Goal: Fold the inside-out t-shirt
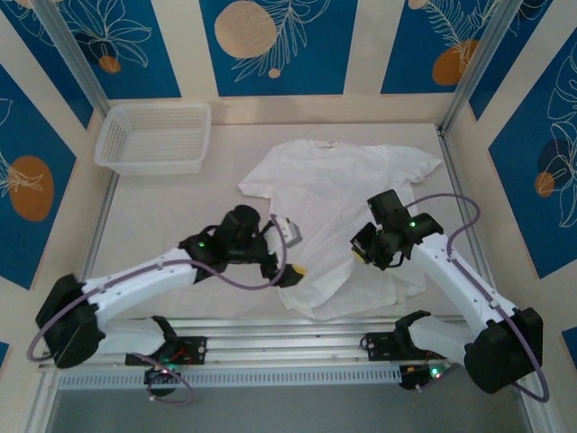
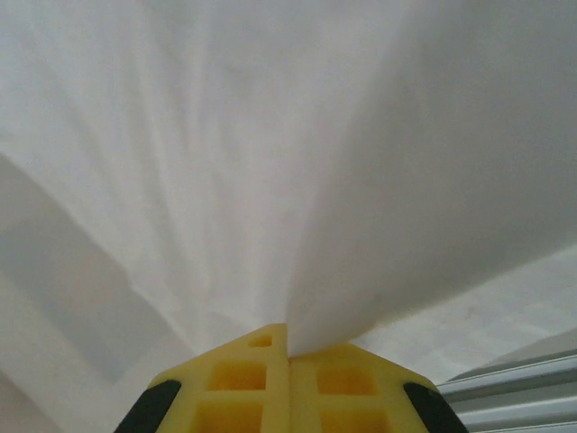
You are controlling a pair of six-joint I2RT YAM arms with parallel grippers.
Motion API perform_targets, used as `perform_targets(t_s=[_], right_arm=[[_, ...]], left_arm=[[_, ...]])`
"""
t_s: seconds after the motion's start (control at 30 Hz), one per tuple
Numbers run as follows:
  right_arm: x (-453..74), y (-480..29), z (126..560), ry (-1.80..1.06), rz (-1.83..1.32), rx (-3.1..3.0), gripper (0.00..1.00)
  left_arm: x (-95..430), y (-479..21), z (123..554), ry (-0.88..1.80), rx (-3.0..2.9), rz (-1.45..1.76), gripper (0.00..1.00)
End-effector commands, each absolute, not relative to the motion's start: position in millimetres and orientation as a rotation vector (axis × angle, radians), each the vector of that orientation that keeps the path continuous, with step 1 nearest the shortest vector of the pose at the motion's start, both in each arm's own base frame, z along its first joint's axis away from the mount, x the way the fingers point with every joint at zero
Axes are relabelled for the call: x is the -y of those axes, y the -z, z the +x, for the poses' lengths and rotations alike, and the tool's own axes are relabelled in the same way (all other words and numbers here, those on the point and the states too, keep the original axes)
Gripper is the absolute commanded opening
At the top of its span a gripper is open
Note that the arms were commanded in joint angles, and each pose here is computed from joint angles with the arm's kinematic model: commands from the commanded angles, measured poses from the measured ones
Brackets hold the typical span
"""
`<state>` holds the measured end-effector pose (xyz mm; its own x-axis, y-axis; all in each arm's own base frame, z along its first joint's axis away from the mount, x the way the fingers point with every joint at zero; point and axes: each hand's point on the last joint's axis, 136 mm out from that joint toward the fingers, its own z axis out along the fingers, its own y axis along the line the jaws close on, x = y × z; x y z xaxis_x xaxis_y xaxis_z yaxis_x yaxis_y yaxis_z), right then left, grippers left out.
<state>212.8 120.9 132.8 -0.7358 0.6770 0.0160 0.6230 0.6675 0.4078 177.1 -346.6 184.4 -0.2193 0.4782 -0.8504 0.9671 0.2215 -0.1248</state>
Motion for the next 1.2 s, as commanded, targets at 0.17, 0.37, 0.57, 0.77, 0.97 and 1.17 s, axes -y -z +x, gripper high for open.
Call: perform_targets(t_s=[0.17, 0.37, 0.57, 0.77, 0.97, 1.17], right_arm=[[-136.9, -171.8, 226.1, -0.725, 1.057, -2.682, 0.00], [-127.3, -190.3, 227.3, -0.713, 1.043, -2.618, 0.00], [-117.6, -190.2, 226.1, -0.684, 0.896, -2.600, 0.10], [-122.4, -177.8, 200.8, -0.588, 0.363, -2.502, 0.42], [-151.1, -147.7, 177.8, -0.703, 0.082, -2.258, 0.27], [-180.8, -138.0, 195.0, -0.572, -0.122, -1.995, 0.06]], left_arm=[[421.7, -140.4, 212.2, 0.920, -1.907, 1.301, 1.00], [451.6, -106.2, 224.9, 0.956, -2.016, 1.326, 1.00], [444.0, -122.9, 233.1, 1.029, -2.063, 1.241, 0.00], [435.9, -163.2, 252.5, 1.186, -2.087, 1.082, 0.00], [438.9, -188.8, 254.7, 1.223, -2.094, 1.059, 0.00], [441.8, -227.2, 257.1, 1.291, -2.079, 1.006, 0.00]])
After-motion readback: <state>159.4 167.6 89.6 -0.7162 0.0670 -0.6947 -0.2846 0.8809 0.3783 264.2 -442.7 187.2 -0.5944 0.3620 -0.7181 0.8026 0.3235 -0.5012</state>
